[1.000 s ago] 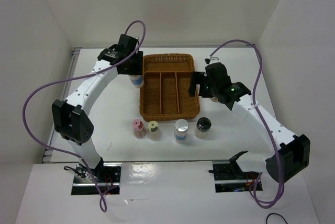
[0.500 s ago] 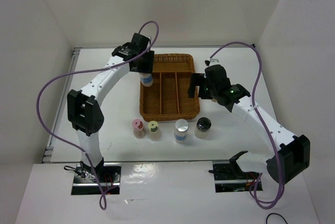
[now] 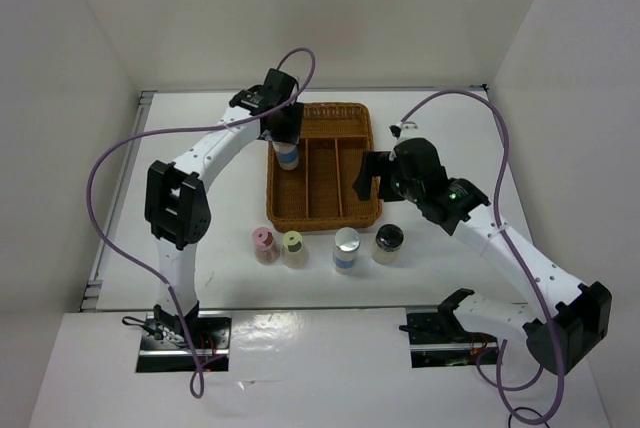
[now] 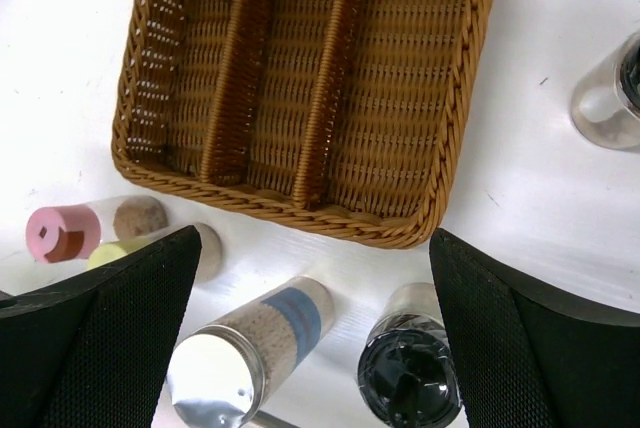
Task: Organize the condiment bottles
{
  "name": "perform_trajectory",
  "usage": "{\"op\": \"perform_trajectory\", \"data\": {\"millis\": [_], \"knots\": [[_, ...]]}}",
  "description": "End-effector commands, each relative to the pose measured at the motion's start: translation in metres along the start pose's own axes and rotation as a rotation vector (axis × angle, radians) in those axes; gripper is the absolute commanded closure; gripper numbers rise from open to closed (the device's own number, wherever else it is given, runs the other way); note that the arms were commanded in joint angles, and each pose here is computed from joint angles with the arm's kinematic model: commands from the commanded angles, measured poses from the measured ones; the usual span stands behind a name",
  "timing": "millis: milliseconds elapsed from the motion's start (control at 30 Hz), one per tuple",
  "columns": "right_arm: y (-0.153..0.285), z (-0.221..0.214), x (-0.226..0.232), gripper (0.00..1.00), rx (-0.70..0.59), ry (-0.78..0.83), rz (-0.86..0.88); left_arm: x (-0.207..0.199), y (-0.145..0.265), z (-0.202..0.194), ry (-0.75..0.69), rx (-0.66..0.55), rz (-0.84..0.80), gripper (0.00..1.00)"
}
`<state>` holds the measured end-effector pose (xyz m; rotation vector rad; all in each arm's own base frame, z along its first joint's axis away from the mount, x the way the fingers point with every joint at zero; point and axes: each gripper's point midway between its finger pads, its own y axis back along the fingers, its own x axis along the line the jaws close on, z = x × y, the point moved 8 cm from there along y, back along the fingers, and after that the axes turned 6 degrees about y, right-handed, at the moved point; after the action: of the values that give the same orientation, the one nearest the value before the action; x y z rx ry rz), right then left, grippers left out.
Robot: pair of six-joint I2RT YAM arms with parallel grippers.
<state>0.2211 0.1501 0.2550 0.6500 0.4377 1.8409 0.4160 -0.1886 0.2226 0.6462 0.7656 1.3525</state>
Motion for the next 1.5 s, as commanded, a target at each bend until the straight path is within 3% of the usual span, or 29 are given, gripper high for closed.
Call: {"op": "perform_trajectory", "data": {"millis": [0, 533, 700, 800, 833, 1000, 1467], "knots": [[0.007, 0.005, 0.010, 0.01, -0.044, 0.015, 0.040, -0.012, 0.004, 0.025, -0.008, -0.109, -0.043, 0.52], [0.014, -0.027, 0.031, 0.01, 0.060, 0.059, 0.085, -0.016, -0.026, 0.023, -0.032, -0.067, 0.009, 0.47], [0.006, -0.041, 0.042, 0.01, 0.127, 0.092, 0.047, -0.019, -0.032, 0.018, -0.043, -0.048, 0.020, 0.37], [0.003, -0.052, 0.052, 0.01, 0.157, 0.131, 0.014, -0.018, -0.034, 0.014, -0.045, -0.038, 0.024, 0.22], [0.001, -0.055, 0.057, 0.01, 0.166, 0.144, 0.006, -0.017, -0.031, 0.014, -0.044, -0.043, 0.032, 0.13], [-0.002, -0.060, 0.062, 0.01, 0.193, 0.154, -0.032, -0.018, -0.021, 0.012, -0.051, -0.049, 0.035, 0.01], [0.015, -0.071, 0.076, 0.01, 0.228, 0.131, 0.023, -0.001, 0.061, 0.009, 0.009, -0.143, 0.016, 0.01]]}}
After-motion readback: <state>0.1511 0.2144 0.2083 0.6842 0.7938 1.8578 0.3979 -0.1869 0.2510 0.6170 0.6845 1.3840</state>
